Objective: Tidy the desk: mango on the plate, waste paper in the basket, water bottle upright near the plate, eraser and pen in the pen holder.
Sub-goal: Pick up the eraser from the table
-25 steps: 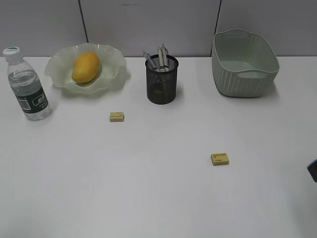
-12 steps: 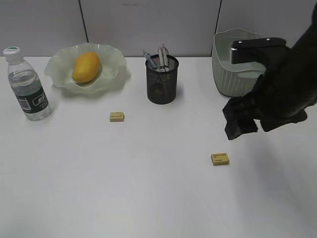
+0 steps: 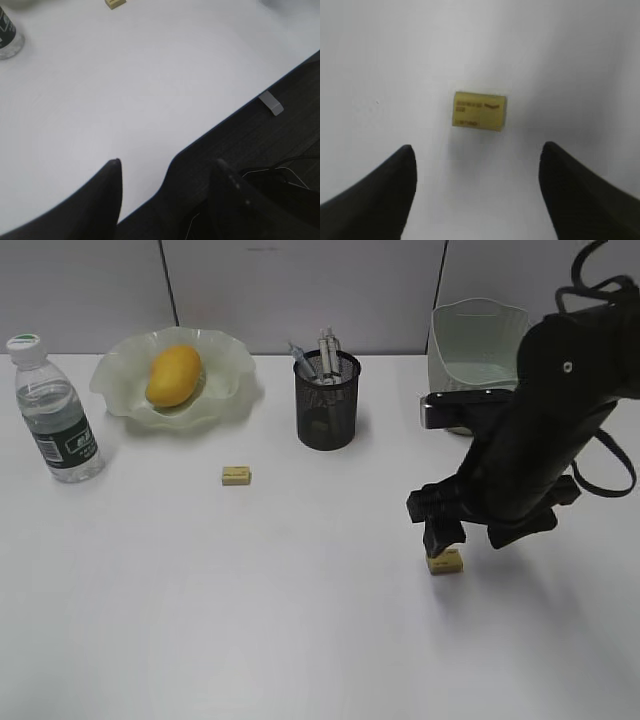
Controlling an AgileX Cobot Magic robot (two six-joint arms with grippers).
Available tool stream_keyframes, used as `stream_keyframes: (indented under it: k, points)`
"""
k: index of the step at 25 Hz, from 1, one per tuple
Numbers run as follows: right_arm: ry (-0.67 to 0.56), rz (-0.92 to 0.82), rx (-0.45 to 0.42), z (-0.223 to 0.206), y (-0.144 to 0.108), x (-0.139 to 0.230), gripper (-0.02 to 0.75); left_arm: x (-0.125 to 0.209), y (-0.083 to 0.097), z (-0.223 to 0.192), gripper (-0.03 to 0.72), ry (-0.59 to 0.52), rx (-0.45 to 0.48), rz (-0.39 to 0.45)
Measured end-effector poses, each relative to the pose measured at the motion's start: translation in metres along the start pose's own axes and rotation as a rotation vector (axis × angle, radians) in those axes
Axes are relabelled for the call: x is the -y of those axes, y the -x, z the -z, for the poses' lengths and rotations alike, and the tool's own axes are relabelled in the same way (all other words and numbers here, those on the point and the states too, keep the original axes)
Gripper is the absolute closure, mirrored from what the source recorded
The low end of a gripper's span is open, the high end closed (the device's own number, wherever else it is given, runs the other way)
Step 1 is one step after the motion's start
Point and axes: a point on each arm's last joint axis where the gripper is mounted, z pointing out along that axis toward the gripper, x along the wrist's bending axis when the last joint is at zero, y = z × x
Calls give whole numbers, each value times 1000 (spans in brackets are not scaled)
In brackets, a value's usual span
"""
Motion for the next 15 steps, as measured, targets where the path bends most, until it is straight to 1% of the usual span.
stream_keyframes:
  k: [15]
  points:
    - [-64, -14, 20, -55, -2, -10, 144, 0, 0, 0, 263, 1, 0, 0]
